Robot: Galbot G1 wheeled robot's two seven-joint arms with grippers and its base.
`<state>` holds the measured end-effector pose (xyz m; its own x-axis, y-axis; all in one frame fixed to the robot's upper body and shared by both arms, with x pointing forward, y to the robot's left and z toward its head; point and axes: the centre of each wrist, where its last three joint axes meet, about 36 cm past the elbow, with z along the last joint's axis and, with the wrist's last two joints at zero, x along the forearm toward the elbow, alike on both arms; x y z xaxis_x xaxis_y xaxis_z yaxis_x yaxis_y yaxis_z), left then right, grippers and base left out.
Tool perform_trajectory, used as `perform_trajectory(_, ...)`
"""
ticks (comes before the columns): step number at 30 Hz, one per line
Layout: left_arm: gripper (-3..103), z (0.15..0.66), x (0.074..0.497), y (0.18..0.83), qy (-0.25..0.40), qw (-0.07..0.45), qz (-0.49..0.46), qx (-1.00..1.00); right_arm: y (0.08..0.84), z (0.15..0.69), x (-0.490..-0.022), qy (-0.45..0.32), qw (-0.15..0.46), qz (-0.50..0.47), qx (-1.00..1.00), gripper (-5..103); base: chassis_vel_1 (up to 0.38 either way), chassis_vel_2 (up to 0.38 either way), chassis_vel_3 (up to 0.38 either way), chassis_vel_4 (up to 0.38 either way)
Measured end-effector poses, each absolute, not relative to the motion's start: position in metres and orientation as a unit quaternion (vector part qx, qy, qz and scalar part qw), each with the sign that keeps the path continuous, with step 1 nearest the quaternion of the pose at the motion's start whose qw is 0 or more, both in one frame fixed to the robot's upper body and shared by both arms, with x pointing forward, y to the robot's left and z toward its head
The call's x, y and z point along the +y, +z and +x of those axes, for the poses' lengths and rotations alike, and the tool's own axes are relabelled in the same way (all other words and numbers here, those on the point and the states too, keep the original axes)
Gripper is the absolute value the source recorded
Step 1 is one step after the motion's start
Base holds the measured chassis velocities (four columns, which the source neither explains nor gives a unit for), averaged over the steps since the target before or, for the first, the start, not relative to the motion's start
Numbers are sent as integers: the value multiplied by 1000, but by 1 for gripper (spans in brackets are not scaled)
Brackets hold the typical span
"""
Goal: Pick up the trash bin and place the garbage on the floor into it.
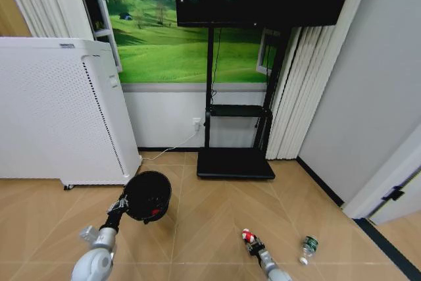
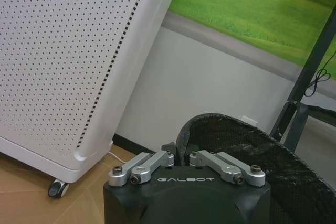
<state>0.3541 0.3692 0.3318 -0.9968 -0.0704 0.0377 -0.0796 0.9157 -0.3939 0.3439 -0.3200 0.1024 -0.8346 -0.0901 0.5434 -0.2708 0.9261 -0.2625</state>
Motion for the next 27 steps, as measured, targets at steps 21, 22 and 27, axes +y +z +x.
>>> perform_trajectory(21,7,350,354,290,195,92,1,-977,251,342,-300,122,62,158,-978,33,0,0,0,0)
perform_trajectory(22,7,355,347,287,196,100,-11,-975,268,342,-292,120,39,170,-977,33,0,0,0,0)
perform_trajectory(27,7,374,319,279,193,117,-67,-972,326,329,-252,91,-23,216,-972,33,0,0,0,0)
